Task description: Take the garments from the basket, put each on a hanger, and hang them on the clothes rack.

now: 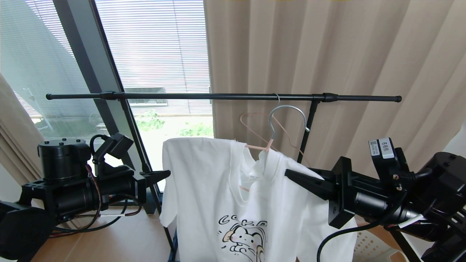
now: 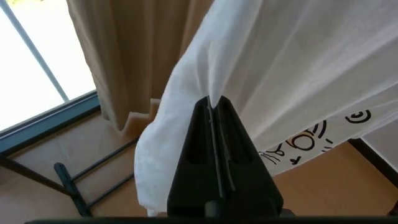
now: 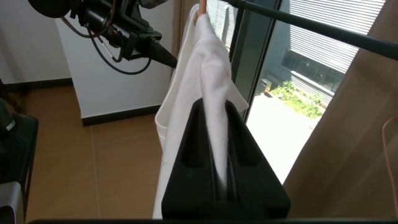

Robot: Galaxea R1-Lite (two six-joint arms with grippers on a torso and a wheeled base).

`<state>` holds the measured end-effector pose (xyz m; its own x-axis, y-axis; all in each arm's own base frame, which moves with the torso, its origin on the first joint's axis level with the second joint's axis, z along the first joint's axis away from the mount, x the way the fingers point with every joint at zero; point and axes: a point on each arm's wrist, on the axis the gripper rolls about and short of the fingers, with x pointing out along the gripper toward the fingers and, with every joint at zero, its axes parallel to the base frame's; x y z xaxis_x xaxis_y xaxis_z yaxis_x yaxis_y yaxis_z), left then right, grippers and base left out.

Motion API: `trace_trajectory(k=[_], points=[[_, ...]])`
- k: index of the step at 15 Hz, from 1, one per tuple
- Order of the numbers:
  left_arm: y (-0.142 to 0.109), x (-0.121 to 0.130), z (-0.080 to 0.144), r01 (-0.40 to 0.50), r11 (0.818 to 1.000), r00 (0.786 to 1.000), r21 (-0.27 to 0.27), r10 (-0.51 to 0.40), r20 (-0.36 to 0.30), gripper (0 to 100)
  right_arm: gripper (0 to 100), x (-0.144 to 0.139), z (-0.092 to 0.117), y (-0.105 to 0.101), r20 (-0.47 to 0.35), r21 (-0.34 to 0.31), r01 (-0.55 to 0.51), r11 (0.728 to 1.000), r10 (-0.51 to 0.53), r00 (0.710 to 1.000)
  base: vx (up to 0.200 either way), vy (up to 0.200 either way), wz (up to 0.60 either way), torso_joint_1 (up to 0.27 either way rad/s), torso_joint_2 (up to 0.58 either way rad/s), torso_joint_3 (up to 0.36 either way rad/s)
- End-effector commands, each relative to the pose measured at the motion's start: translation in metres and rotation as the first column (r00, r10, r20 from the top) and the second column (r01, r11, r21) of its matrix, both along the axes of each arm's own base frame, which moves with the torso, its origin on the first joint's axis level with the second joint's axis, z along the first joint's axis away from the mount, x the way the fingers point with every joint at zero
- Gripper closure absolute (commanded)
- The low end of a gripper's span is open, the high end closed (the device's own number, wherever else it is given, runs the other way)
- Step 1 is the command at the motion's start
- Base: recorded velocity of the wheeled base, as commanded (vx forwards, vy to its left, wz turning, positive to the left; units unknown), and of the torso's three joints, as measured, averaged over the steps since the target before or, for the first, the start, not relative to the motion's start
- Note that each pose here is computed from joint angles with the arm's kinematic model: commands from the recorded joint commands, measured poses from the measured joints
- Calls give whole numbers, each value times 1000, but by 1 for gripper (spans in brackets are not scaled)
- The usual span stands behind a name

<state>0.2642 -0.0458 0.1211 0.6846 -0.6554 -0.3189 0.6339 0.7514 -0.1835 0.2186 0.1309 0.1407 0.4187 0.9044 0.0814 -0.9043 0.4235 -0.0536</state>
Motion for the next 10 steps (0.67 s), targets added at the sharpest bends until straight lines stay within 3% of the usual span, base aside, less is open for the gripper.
trace_trajectory(k=[1,10], points=[[2,-1,0,-7,1000,1000,0,7,-2,100,100,0,0,0,1,0,0,1000,0,1000,0,0,0,0,0,0],[26,0,-3,-104,995,994,-13,103,-30,100,100,1,1,0,4,1,3,1000,-3,1000,0,0,0,0,0,0]])
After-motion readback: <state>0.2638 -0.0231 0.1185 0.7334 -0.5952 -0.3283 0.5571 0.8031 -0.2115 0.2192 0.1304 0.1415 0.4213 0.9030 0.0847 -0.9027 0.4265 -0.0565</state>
